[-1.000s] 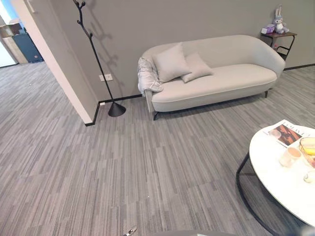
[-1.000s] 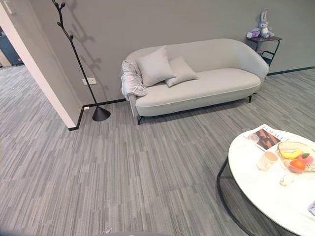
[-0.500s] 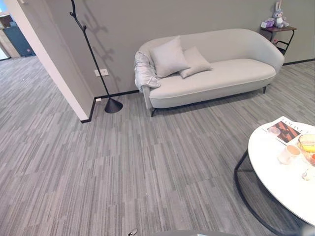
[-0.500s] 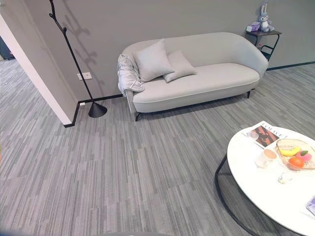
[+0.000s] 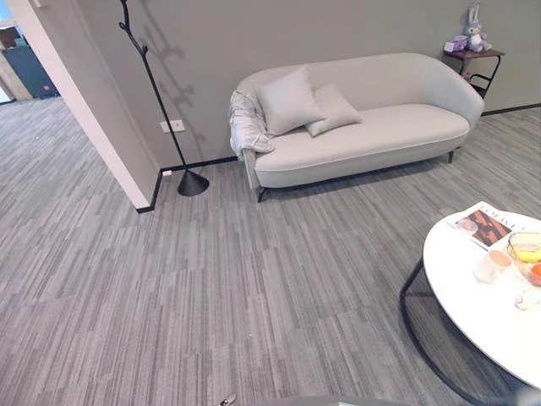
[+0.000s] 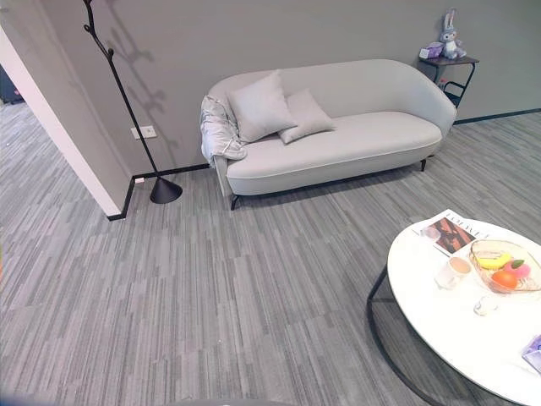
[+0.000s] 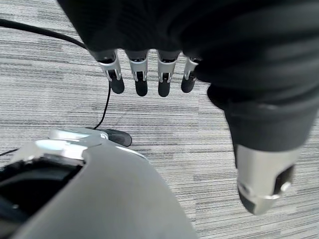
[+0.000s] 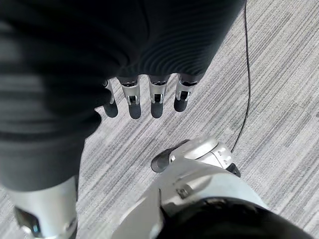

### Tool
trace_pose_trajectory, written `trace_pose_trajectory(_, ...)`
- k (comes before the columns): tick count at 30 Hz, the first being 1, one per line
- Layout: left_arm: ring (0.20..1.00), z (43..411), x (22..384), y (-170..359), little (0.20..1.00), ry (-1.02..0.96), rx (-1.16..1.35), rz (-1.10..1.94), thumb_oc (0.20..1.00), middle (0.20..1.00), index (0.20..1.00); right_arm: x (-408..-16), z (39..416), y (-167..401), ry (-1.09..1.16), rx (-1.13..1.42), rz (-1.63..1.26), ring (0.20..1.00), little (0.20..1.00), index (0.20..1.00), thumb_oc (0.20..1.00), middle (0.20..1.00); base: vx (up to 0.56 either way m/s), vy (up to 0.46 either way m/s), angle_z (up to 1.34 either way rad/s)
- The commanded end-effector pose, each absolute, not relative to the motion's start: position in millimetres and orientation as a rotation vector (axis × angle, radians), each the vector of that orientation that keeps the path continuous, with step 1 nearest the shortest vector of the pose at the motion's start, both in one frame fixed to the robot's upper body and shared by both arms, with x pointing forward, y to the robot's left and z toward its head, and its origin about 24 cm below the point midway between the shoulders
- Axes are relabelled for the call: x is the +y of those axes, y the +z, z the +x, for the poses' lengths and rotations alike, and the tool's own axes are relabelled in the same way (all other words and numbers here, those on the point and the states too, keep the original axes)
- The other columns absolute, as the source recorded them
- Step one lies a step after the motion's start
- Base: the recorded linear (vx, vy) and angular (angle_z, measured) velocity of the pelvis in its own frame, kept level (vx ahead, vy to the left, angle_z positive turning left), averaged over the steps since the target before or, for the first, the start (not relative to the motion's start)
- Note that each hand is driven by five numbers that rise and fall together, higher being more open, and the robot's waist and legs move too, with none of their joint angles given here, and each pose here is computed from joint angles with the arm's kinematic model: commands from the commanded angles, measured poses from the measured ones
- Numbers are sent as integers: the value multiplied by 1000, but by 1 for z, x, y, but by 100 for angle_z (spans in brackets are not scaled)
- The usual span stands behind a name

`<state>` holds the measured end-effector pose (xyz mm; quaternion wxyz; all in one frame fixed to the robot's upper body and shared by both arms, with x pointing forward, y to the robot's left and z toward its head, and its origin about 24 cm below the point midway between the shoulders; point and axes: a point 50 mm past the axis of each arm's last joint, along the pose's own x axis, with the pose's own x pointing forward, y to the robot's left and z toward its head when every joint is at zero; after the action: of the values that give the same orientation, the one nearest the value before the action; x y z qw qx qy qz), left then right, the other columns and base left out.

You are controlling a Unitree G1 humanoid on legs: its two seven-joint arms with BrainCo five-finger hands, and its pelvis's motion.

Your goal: Hang the clothes on the sofa on the clothes rack.

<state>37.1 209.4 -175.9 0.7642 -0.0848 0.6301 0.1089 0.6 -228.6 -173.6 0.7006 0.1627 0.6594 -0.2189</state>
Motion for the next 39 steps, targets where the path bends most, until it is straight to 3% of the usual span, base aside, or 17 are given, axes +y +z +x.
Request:
trace_pose_trajectory(1, 1000, 39, 196, -178, 1000, 184, 1415, -168, 1000, 1000, 1000, -218, 7, -175, -447, 1494, 367, 1000, 1000, 1000, 1000, 1000, 35, -24, 0)
trace_pose_trajectory(6, 1000, 51, 196, -177, 1000, 169, 1380, -140, 1000, 1000, 1000, -222, 22, -174, -405, 1466, 311, 1000, 1000, 1000, 1000, 1000, 11, 17, 0)
trace_pose_trajectory(13, 1000, 66, 204, -174, 1000, 356, 1297, -301, 1000, 1000, 1000, -227, 47, -172, -418, 1389, 333, 1000, 1000, 1000, 1000, 1000, -50, 125, 37)
trace_pose_trajectory(16, 1000, 57, 213, -174, 1000, 367, 1330, -262, 1000, 1000, 1000, -227, 54, -171, -425, 1362, 370, 1000, 1000, 1000, 1000, 1000, 192, 92, 36)
trace_pose_trajectory(18, 1000, 27, 227, -173, 1000, 386, 1421, -217, 1000, 1000, 1000, -240, 52, -168, -514, 1316, 402, 1000, 1000, 1000, 1000, 1000, 738, -408, 39)
trace_pose_trajectory(21, 1000, 31, 231, -172, 1000, 414, 1406, -225, 1000, 1000, 1000, -235, 48, -170, -513, 1327, 424, 1000, 1000, 1000, 1000, 1000, 544, -350, 32)
trace_pose_trajectory(25, 1000, 70, 221, -170, 1000, 384, 1279, -214, 1000, 1000, 1000, -224, 19, -174, -485, 1428, 430, 1000, 1000, 1000, 1000, 1000, 876, -575, 46)
trace_pose_trajectory(28, 1000, 116, 195, -164, 1000, 293, 1135, -247, 1000, 1000, 1000, -238, 37, -170, -484, 1376, 368, 1000, 1000, 1000, 1000, 1000, 661, -614, 47)
trace_pose_trajectory(33, 1000, 150, 189, -151, 1000, 217, 979, -256, 1000, 1000, 1000, -257, 76, -160, -467, 1222, 260, 1000, 1000, 1000, 1000, 1000, 392, -421, 3)
trace_pose_trajectory(38, 1000, 131, 203, -156, 1000, 329, 1006, -322, 1000, 1000, 1000, -265, 74, -158, -483, 1212, 268, 1000, 1000, 1000, 1000, 1000, 519, -219, -9)
trace_pose_trajectory(39, 1000, 112, 212, -161, 1000, 398, 1056, -339, 1000, 1000, 1000, -261, 70, -160, -468, 1226, 269, 1000, 1000, 1000, 1000, 1000, 504, -34, -57)
